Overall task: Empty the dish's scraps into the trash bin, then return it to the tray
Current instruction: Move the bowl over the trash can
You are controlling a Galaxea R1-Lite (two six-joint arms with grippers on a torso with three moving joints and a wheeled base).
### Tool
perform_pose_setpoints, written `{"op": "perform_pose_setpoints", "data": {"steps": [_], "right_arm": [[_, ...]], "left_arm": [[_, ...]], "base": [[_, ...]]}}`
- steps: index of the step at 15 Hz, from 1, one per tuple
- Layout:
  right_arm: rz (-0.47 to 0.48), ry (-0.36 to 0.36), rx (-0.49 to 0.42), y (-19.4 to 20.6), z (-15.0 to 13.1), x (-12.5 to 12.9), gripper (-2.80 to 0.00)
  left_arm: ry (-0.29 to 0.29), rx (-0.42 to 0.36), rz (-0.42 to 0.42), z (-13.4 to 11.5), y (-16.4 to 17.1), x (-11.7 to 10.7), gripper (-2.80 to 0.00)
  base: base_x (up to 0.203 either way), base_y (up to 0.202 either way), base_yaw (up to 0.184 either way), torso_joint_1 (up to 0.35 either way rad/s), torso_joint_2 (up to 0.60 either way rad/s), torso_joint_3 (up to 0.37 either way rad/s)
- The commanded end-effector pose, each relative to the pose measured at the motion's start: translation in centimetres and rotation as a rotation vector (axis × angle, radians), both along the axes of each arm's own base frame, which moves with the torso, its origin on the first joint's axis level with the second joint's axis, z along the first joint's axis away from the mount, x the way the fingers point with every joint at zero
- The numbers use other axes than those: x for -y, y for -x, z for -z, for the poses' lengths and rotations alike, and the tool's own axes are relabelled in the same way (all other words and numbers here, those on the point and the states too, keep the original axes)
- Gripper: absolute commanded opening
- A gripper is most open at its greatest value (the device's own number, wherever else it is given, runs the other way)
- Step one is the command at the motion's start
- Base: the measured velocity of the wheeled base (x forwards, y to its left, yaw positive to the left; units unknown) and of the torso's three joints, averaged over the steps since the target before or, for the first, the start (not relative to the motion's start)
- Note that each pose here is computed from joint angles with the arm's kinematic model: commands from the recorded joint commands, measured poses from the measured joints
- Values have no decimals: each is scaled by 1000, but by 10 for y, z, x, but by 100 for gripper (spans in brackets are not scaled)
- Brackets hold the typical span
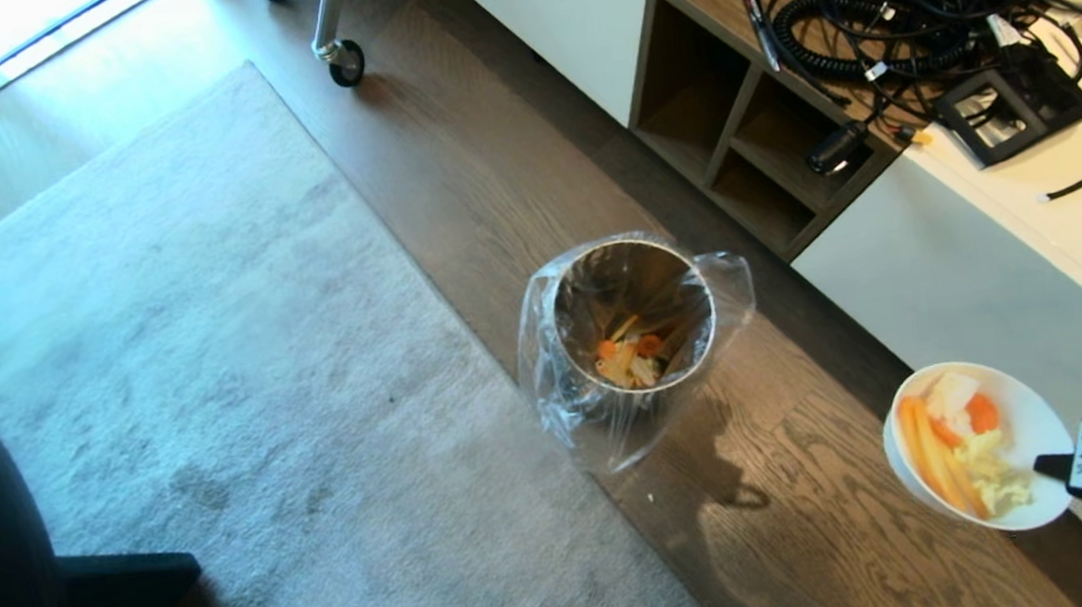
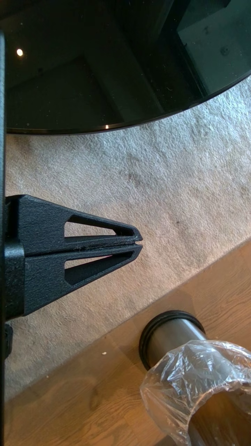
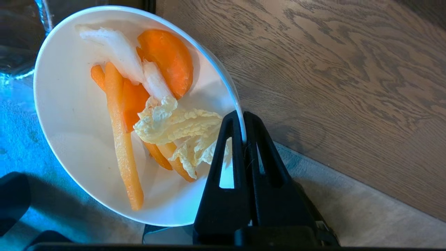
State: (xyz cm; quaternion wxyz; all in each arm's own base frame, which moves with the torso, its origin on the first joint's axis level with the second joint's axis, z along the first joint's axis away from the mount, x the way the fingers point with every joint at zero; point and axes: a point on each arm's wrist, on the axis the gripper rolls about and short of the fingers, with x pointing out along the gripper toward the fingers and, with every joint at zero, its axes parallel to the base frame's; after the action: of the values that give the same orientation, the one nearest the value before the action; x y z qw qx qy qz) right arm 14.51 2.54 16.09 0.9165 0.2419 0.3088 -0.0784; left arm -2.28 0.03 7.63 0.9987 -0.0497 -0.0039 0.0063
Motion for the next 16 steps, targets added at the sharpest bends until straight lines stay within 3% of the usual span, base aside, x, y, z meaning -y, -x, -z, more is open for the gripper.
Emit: {"op": "perform_pose_setpoints", "data": {"steps": [1,4,9,12,16], "right_arm": [[-31,-5,30,-4,-9,-6,-280],[-142,7,77,-14,-26,-24,-280],[-290,159,109,-61,-43,-58,-280],[-282,281,139,-96,-50,-87,-280],[-351,478,327,-124,-65,-116,-280]], "left_arm": [[0,0,-1,0,0,0,-280],[0,0,-1,0,0,0,-280],[0,1,-1,0,0,0,-280],[0,0,-1,0,0,0,-280],[0,0,-1,0,0,0,-280]], "base": [[0,0,0,0,0,0],[0,0,0,0,0,0],[0,0,0,0,0,0],[0,0,0,0,0,0],[0,0,0,0,0,0]]}}
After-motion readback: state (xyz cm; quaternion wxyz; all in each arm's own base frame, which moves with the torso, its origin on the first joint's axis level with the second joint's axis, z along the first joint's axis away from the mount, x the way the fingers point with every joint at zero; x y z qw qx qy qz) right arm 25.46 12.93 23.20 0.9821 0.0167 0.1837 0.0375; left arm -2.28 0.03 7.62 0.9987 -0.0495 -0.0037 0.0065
